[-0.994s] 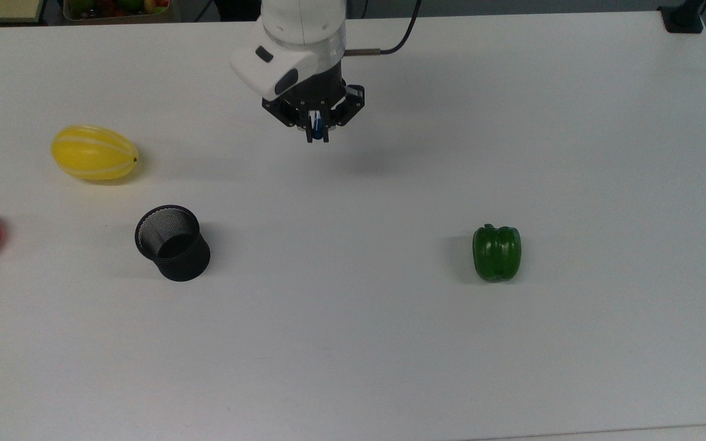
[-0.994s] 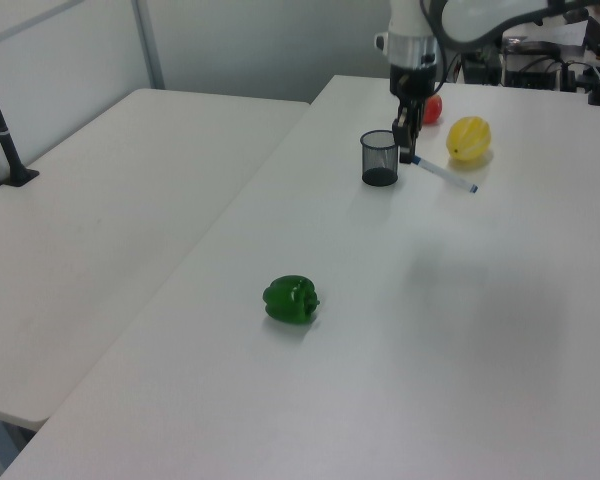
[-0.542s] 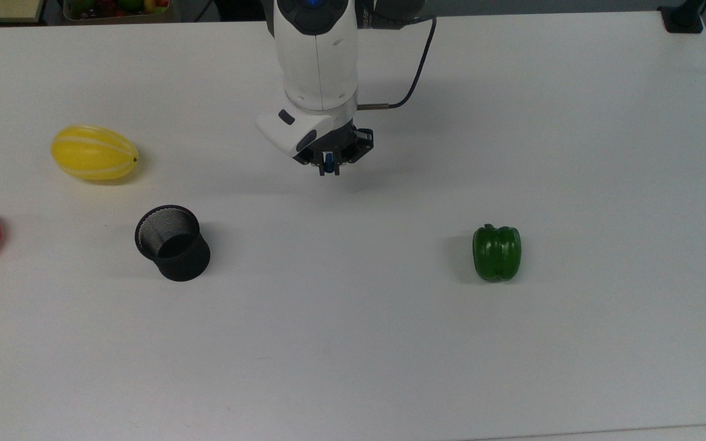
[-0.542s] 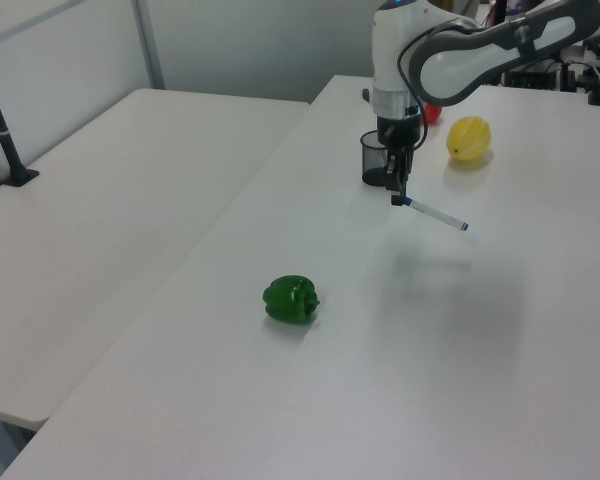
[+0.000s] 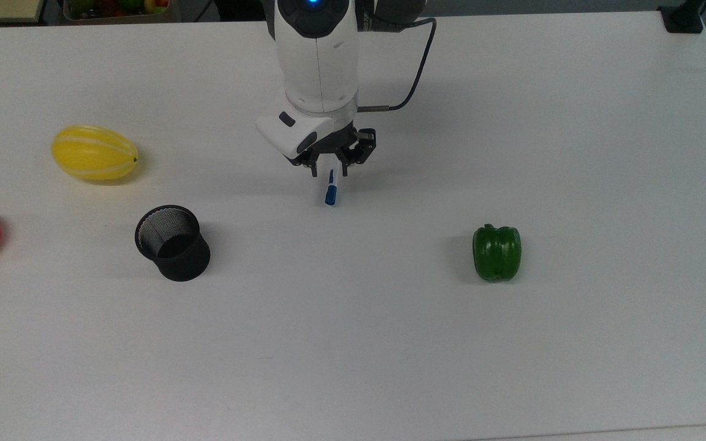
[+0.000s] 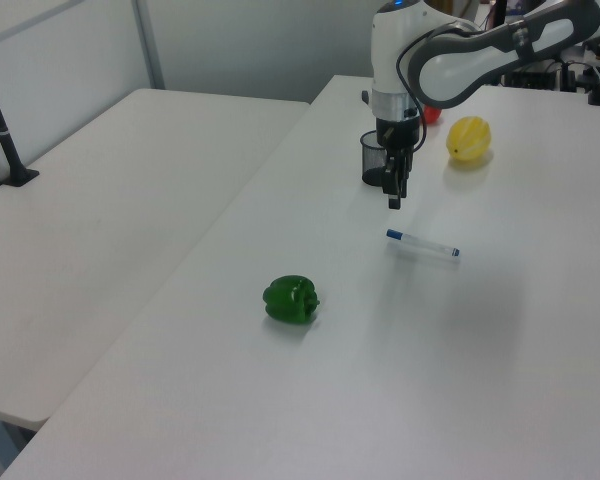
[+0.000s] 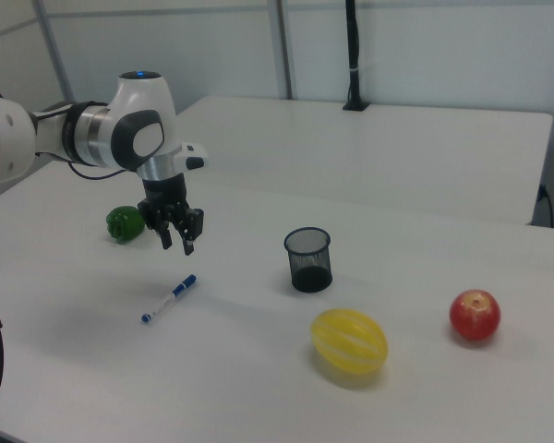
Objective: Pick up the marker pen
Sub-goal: 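Open the gripper, release the marker, and raise the arm away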
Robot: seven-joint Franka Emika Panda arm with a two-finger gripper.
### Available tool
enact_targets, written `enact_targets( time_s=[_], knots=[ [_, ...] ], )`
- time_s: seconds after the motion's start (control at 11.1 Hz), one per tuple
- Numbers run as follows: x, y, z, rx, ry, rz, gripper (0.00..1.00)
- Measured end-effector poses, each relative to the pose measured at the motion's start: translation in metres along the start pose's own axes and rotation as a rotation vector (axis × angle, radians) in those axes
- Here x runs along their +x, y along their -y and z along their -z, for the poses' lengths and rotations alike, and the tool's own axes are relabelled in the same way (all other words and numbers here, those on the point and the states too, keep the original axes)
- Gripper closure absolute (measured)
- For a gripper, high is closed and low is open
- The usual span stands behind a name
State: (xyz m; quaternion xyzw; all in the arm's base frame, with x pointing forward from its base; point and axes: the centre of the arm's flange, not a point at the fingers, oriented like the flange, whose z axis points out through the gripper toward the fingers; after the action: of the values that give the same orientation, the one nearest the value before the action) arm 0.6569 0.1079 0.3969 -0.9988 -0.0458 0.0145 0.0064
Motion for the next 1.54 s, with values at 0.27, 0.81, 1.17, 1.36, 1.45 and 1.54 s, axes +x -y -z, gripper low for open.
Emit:
enact_targets(
  time_s=[0.27,0.81,1.17,1.36,1.45,1.54],
  knots=[
    [0.000,0.000,0.000,0.000,0.000,0.000,0.06],
    [-0.002,-0.001,0.038,-0.016,-0.054,0.010,0.00],
    [-0.056,-0.021,0.146,-0.058,-0.036,-0.005,0.00],
    [-0.087,-0.038,0.187,-0.058,-0.024,-0.036,0.00],
    [-0.098,-0.047,0.201,-0.056,-0.025,-0.051,0.00],
    [-0.103,-0.051,0.206,-0.056,-0.026,-0.058,0.00]
  ],
)
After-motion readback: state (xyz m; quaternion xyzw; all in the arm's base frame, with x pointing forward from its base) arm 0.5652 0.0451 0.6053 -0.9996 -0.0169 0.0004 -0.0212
